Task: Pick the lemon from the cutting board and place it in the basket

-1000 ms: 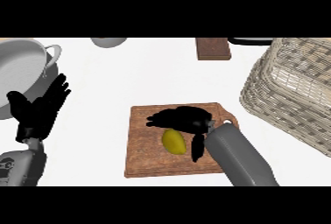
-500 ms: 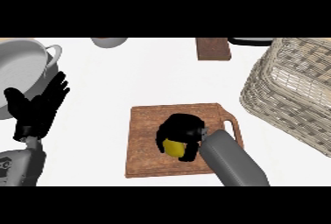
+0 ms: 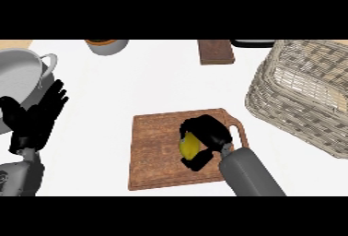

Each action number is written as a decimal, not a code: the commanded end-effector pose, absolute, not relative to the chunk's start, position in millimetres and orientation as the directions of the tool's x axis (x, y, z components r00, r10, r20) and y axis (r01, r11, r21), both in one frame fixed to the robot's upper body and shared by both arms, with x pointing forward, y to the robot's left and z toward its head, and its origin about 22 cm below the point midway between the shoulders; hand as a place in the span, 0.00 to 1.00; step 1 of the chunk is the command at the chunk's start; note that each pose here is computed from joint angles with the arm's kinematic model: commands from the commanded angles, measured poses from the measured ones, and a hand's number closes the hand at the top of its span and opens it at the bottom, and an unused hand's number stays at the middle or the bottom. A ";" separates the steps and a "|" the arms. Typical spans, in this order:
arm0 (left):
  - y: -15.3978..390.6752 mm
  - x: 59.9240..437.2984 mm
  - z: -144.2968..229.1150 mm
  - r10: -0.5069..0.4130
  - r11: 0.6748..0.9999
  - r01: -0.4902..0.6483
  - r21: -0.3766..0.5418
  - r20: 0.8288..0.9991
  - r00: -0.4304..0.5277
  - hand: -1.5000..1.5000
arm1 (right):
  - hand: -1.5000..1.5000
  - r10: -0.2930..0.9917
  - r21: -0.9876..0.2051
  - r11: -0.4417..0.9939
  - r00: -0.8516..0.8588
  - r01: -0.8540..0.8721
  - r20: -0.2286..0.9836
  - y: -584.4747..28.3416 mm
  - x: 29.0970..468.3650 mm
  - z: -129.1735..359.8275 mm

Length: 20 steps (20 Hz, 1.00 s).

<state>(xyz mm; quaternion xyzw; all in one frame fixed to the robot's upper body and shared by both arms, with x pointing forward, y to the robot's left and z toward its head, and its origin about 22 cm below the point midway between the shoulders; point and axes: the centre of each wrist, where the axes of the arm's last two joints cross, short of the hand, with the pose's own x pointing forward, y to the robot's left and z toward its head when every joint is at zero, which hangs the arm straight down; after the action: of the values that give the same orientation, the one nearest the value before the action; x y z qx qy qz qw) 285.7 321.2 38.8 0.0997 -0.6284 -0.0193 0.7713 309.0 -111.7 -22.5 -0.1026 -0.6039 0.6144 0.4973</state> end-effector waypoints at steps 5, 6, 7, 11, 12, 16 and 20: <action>316.3 291.8 36.4 -0.158 0.981 -0.077 0.176 0.969 0.190 0.50 | 1.00 0.882 -0.825 0.458 0.049 -0.331 0.469 -105.7 258.7 -40.5; 327.5 284.0 38.2 -0.171 0.979 -0.074 0.189 0.965 0.197 0.50 | 1.00 0.872 -0.820 0.483 0.086 -0.306 0.482 -97.3 251.6 -34.0; 314.6 288.9 32.5 -0.160 0.982 -0.067 0.176 0.968 0.195 0.50 | 1.00 0.854 -0.804 0.515 0.104 -0.296 0.509 -87.0 237.8 -33.0; 304.3 289.9 33.7 -0.154 0.985 -0.052 0.167 0.970 0.190 0.50 | 1.00 0.666 -0.654 0.741 0.048 -0.149 0.744 -56.5 212.0 1.2; 310.8 286.6 35.7 -0.169 0.982 -0.047 0.181 0.966 0.196 0.50 | 1.00 0.634 -0.629 0.770 0.022 -0.104 0.773 -48.4 207.2 13.6; 309.1 290.9 41.2 -0.152 0.984 -0.065 0.168 0.968 0.201 0.50 | 1.00 0.568 -0.569 0.821 -0.142 0.033 0.811 -23.8 189.9 53.8; 306.3 289.2 37.5 -0.166 0.980 -0.080 0.184 0.968 0.191 0.50 | 1.00 0.617 -0.588 0.780 -0.108 0.214 0.779 -28.3 189.0 96.0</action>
<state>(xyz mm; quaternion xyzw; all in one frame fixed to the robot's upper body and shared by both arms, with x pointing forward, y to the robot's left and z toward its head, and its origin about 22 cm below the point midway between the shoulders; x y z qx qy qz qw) 289.5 309.2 35.5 0.0897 -0.6342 -0.0313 0.7673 199.4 -31.1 65.7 -0.2517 -0.7126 0.2214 0.6164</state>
